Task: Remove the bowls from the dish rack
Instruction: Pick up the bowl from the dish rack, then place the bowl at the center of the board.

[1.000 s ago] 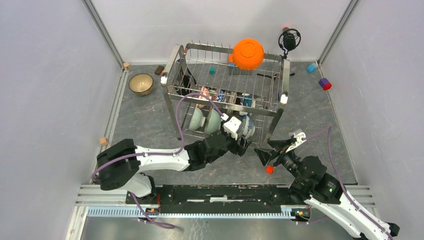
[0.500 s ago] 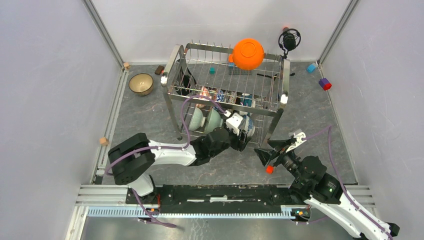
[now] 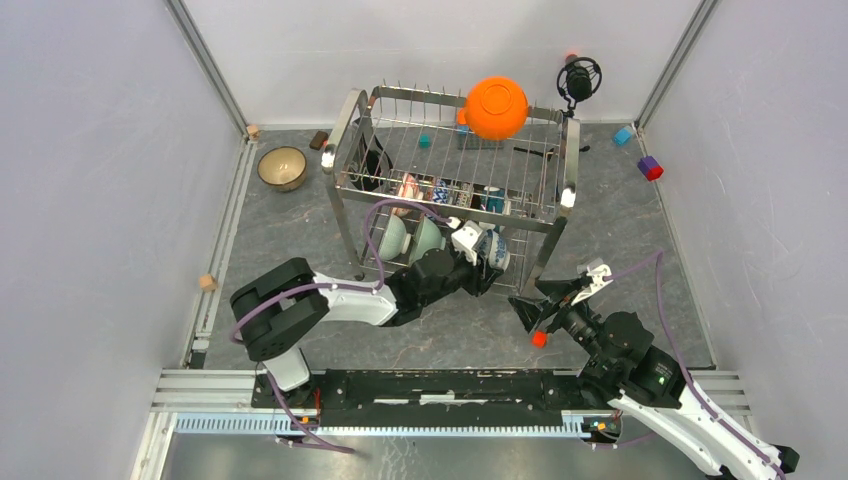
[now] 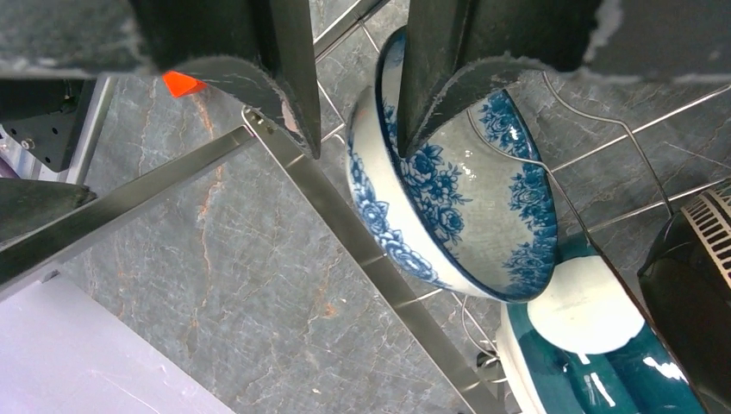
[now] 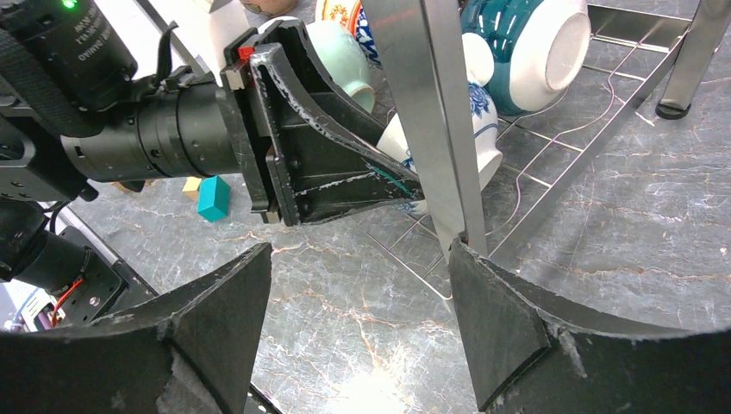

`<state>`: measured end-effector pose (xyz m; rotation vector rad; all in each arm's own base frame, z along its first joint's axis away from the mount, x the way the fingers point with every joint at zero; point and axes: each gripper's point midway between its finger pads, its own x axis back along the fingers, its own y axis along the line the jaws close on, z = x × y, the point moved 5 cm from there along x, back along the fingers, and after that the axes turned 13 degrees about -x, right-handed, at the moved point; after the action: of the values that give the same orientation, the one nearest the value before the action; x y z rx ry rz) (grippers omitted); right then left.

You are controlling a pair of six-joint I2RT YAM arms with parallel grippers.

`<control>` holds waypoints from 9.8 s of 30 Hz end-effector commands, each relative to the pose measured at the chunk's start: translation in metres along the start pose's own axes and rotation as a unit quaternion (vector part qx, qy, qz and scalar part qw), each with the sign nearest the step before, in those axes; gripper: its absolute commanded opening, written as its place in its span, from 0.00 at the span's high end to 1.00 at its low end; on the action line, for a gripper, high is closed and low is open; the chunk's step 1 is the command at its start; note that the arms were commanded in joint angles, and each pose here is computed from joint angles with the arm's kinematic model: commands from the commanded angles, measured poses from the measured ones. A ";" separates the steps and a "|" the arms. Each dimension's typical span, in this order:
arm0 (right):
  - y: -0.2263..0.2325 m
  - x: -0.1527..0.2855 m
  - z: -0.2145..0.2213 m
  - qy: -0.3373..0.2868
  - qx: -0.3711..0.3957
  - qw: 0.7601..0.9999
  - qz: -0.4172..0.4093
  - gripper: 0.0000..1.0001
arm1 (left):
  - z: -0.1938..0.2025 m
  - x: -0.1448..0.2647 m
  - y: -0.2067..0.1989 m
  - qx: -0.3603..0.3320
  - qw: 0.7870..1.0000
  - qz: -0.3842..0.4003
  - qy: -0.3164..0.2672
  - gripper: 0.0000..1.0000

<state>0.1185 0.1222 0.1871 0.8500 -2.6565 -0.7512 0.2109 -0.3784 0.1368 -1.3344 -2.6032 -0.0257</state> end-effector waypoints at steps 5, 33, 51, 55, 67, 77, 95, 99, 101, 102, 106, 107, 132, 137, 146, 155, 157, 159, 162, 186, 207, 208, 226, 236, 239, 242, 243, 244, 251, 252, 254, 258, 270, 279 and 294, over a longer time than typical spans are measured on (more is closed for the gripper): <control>0.013 0.018 -0.029 -0.079 -0.020 0.995 -0.053 0.20 | 0.014 -0.006 0.013 0.076 0.997 0.002 0.004 0.64; 0.012 0.017 -0.028 -0.080 -0.020 0.995 -0.050 0.20 | -0.009 0.012 0.006 0.061 0.990 0.069 -0.103 0.98; 0.012 0.017 -0.028 -0.080 -0.021 0.995 -0.050 0.20 | -0.035 0.021 0.001 0.105 0.973 0.097 -0.182 0.98; 0.012 0.017 -0.028 -0.079 -0.021 0.995 -0.049 0.20 | -0.041 0.022 -0.001 0.106 0.970 0.103 -0.192 0.98; 0.012 0.017 -0.028 -0.079 -0.020 0.995 -0.050 0.20 | -0.064 0.036 -0.007 0.107 0.961 0.123 -0.225 0.98; 0.013 0.017 -0.029 -0.080 -0.021 0.995 -0.051 0.20 | -0.076 0.051 -0.011 0.103 0.958 0.127 -0.237 0.98; 0.015 0.019 -0.031 -0.081 -0.019 0.995 -0.056 0.19 | -0.080 0.101 -0.020 0.121 0.953 0.133 -0.245 0.98; 0.018 0.021 -0.032 -0.076 -0.016 0.995 -0.068 0.19 | -0.073 0.120 -0.021 0.124 0.956 0.125 -0.233 0.98; 0.020 0.022 -0.032 -0.073 -0.015 0.994 -0.075 0.18 | -0.066 0.128 -0.024 0.114 0.962 0.119 -0.220 0.98; 0.022 0.023 -0.032 -0.072 -0.015 0.994 -0.079 0.19 | -0.063 0.133 -0.027 0.103 0.965 0.116 -0.213 0.98; 0.025 0.025 -0.034 -0.069 -0.015 0.994 -0.088 0.19 | -0.047 0.147 -0.034 0.070 0.978 0.096 -0.171 0.98; 0.026 0.027 -0.035 -0.069 -0.015 0.993 -0.089 0.18 | -0.047 0.152 -0.035 0.068 0.979 0.095 -0.170 0.98; 0.062 0.012 -0.009 0.147 0.048 0.977 -0.149 0.24 | -0.016 0.205 -0.058 -0.210 0.977 0.022 0.031 0.98; 0.058 0.006 0.006 0.192 0.038 0.972 -0.133 0.28 | -0.013 0.209 -0.070 -0.291 0.955 0.032 0.059 0.98; 0.048 0.003 0.010 0.215 0.059 0.970 -0.095 0.28 | 0.006 0.228 -0.095 -0.432 0.890 0.104 0.105 0.98; 0.046 0.003 0.011 0.292 0.124 0.945 -0.080 0.28 | 0.043 0.236 -0.126 -0.523 0.808 0.232 0.140 0.98; 0.047 0.003 0.013 0.302 0.129 0.941 -0.082 0.28 | 0.053 0.238 -0.131 -0.533 0.790 0.266 0.143 0.98; 0.052 0.002 0.017 0.315 0.129 0.935 -0.096 0.27 | 0.064 0.239 -0.136 -0.544 0.770 0.300 0.148 0.98; 0.059 -0.002 0.022 0.321 0.139 0.932 -0.101 0.27 | 0.068 0.237 -0.141 -0.551 0.758 0.311 0.156 0.98; 0.117 -0.020 0.094 0.346 0.196 0.912 -0.103 0.37 | 0.076 0.240 -0.155 -0.540 0.758 0.353 0.101 0.98; 0.121 -0.020 0.122 0.395 0.193 0.891 -0.113 0.59 | 0.074 0.238 -0.164 -0.535 0.764 0.352 0.072 0.98; 0.121 -0.019 0.123 0.397 0.193 0.890 -0.114 0.60 | 0.075 0.238 -0.164 -0.535 0.764 0.353 0.073 0.98; 0.121 -0.011 0.130 0.416 0.210 0.877 -0.115 1.00 | 0.072 0.238 -0.163 -0.511 0.787 0.340 0.063 0.91; 0.111 0.000 0.120 0.406 0.194 0.887 -0.106 1.00 | 0.077 0.239 -0.158 -0.466 0.824 0.316 0.070 0.00; 0.100 0.009 0.111 0.396 0.187 0.894 -0.092 1.00 | 0.074 0.242 -0.156 -0.439 0.840 0.313 0.060 0.00; 0.080 0.020 0.101 0.388 0.190 0.900 -0.057 1.00 | 0.069 0.245 -0.149 -0.411 0.860 0.299 0.048 0.00; 0.073 0.022 0.097 0.383 0.192 0.902 -0.044 1.00 | 0.067 0.246 -0.145 -0.403 0.867 0.290 0.044 0.00; 0.066 0.026 0.095 0.383 0.195 0.902 -0.030 1.00 | 0.064 0.246 -0.142 -0.395 0.874 0.280 0.039 0.00; 0.028 0.039 0.062 0.350 0.228 0.904 0.093 1.00 | 0.051 0.244 -0.127 -0.354 0.908 0.225 0.003 0.00; 0.024 0.041 0.055 0.340 0.232 0.904 0.115 1.00 | 0.050 0.243 -0.126 -0.352 0.910 0.218 0.001 0.00; 0.016 0.042 0.043 0.314 0.233 0.908 0.151 1.00 | 0.050 0.241 -0.124 -0.353 0.914 0.201 -0.001 0.00; 0.010 0.043 0.023 0.254 0.201 0.927 0.190 1.00 | 0.049 0.234 -0.123 -0.356 0.918 0.174 -0.009 0.00; -0.003 0.043 -0.011 0.140 0.162 0.946 0.242 1.00 | 0.050 0.219 -0.135 -0.354 0.923 0.145 -0.035 0.00; 0.009 0.044 -0.051 0.099 0.161 0.953 0.235 1.00 | 0.054 0.212 -0.143 -0.374 0.916 0.139 -0.033 0.00; 0.114 0.045 -0.134 0.116 0.151 0.982 -0.011 1.00 | 0.047 0.207 -0.146 -0.377 0.916 0.125 -0.050 0.00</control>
<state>0.0858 0.1026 0.3089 0.6980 -2.5795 -0.0980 -0.0301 -0.2814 0.1233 -1.9372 -2.4640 -1.1170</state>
